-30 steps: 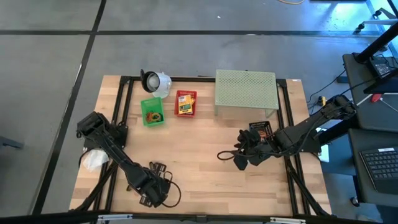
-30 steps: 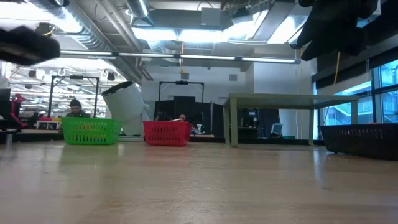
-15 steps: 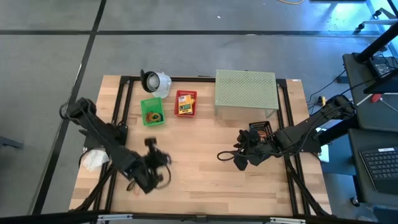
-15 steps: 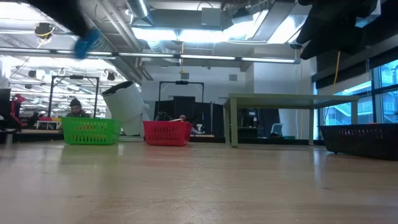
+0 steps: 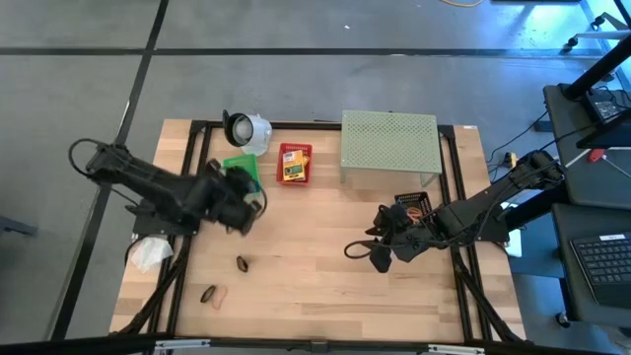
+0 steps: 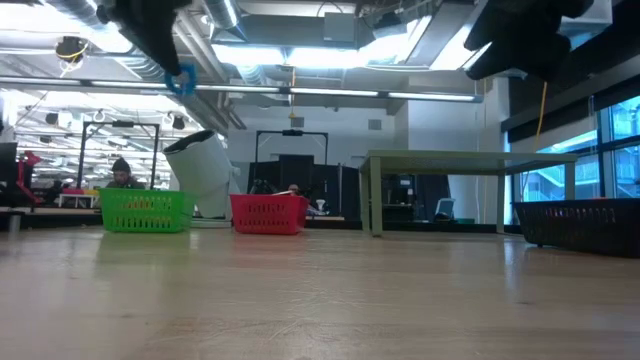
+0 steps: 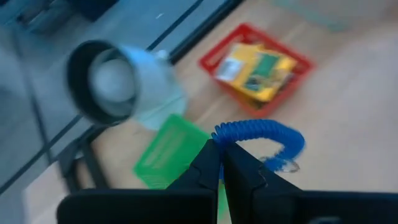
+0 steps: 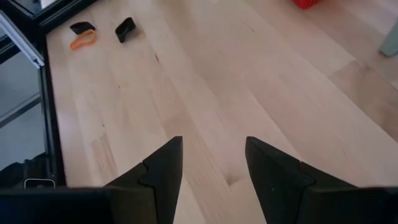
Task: Pick & Place Office Desk Supplies
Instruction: Put the blue spring keychain into the green basket
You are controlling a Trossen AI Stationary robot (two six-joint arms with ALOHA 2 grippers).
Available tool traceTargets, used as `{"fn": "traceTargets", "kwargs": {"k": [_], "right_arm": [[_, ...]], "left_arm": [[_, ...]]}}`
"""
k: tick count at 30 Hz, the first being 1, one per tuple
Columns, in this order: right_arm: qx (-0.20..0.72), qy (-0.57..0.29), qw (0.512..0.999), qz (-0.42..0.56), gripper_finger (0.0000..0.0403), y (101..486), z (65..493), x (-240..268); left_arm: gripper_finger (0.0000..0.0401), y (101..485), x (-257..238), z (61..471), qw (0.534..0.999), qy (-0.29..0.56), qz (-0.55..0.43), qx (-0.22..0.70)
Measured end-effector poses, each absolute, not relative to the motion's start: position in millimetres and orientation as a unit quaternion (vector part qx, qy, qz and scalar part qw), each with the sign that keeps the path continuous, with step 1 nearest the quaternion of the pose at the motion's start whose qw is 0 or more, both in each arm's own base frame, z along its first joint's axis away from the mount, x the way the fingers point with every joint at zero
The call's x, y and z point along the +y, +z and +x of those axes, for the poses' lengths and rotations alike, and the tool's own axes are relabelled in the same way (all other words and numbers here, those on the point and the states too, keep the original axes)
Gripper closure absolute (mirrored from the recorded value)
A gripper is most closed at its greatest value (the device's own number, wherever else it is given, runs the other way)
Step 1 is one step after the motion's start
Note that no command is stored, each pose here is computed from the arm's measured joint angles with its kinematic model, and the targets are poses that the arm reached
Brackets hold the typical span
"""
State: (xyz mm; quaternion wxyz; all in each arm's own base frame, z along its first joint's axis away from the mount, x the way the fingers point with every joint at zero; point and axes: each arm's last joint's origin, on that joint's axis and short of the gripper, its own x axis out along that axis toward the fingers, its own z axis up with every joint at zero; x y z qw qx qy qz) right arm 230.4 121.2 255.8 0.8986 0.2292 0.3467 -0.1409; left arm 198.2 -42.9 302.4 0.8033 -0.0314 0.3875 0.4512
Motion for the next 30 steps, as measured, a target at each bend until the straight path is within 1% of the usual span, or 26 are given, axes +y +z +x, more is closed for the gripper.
{"fn": "traceTargets", "kwargs": {"k": [3,5,8,12,16,20,25,30], "right_arm": [[0.344,-0.138,0.9,0.228,0.0227,256,231,122],[0.345,-0.138,0.901,0.227,0.0227,256,231,122],[0.342,-0.14,0.902,0.222,0.0227,256,231,121],[0.341,-0.141,0.903,0.219,0.0227,256,231,121],[0.34,-0.142,0.904,0.219,0.0227,256,231,121],[0.34,-0.141,0.904,0.215,0.0227,257,231,121],[0.335,-0.145,0.907,0.212,0.0227,257,231,121],[0.325,-0.145,0.909,0.215,0.0227,258,232,121]], "left_arm": [[0.0399,304,-19,195,0.774,0.478,-0.044,0.414],[0.0399,297,-3,193,0.757,0.495,-0.058,0.422],[0.0399,278,15,192,0.747,0.5,-0.082,0.431],[0.0399,250,36,189,0.746,0.489,-0.114,0.437],[0.0399,229,53,172,0.708,0.516,-0.136,0.463],[0.0399,208,58,160,0.68,0.497,-0.171,0.511],[0.0399,194,58,160,0.69,0.489,-0.166,0.507],[0.0399,194,63,164,0.707,0.473,-0.165,0.499]]}}
